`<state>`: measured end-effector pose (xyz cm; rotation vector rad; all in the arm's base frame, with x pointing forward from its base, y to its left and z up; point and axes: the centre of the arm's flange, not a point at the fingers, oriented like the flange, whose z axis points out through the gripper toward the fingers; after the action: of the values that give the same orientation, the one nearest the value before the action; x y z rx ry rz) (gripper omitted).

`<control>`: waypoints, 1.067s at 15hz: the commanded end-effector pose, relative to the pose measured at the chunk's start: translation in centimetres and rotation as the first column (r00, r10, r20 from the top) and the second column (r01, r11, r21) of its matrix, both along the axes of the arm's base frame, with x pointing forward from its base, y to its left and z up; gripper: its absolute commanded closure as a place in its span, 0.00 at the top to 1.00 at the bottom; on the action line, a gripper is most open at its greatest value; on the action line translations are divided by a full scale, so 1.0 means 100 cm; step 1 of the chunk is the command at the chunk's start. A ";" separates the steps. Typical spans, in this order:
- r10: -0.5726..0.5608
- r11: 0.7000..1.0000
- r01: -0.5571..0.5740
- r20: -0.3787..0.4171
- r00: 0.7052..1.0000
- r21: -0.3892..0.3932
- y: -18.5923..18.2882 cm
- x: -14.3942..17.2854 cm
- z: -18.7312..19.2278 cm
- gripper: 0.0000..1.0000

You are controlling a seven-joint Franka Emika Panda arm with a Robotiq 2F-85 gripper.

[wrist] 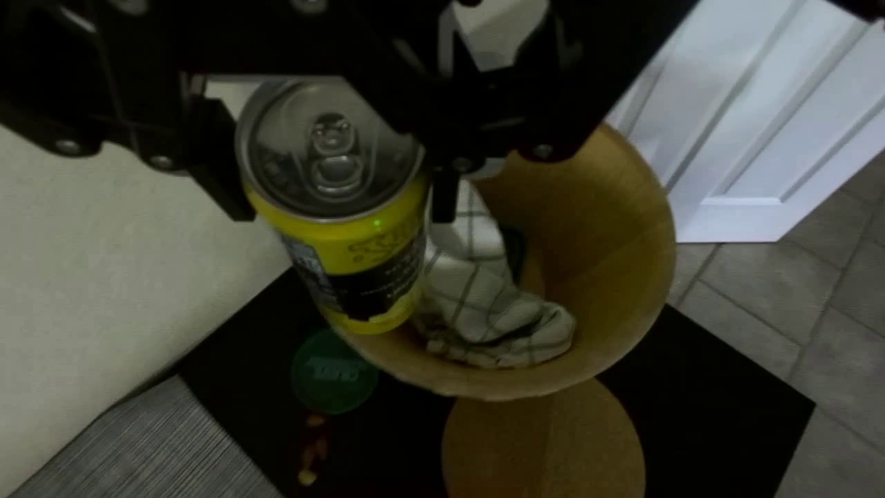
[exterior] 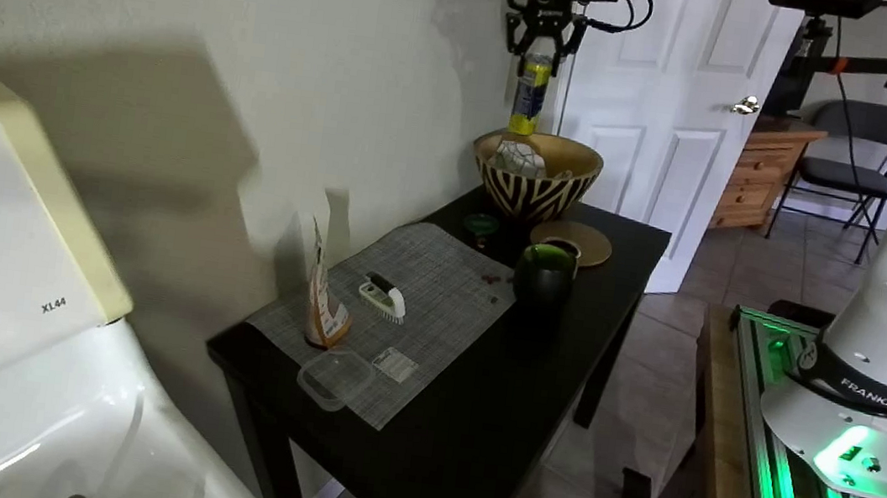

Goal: Pick up the yellow canned drink from the wooden bowl and place it on the gray mat on the table

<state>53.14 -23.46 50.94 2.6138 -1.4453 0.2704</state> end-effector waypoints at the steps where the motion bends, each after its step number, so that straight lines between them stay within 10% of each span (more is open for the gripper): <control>1: 0.197 0.980 -0.195 -0.030 0.980 0.045 0.085 -0.015 -0.018 0.38; 5: 0.400 0.916 -0.392 -0.137 0.906 0.085 0.140 -0.019 -0.047 0.38; 6: 0.323 0.946 -0.318 -0.112 0.940 0.060 0.131 -0.002 -0.045 0.63; 10: 0.386 0.922 -0.379 -0.144 0.911 0.076 0.141 -0.006 -0.058 0.63; 11: 0.387 0.922 -0.380 -0.143 0.911 0.075 0.140 -0.006 -0.057 0.38; 16: 0.438 0.898 -0.434 -0.046 0.898 0.071 0.137 0.030 -0.102 0.38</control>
<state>54.04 -9.34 43.05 2.8930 -0.8678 0.1185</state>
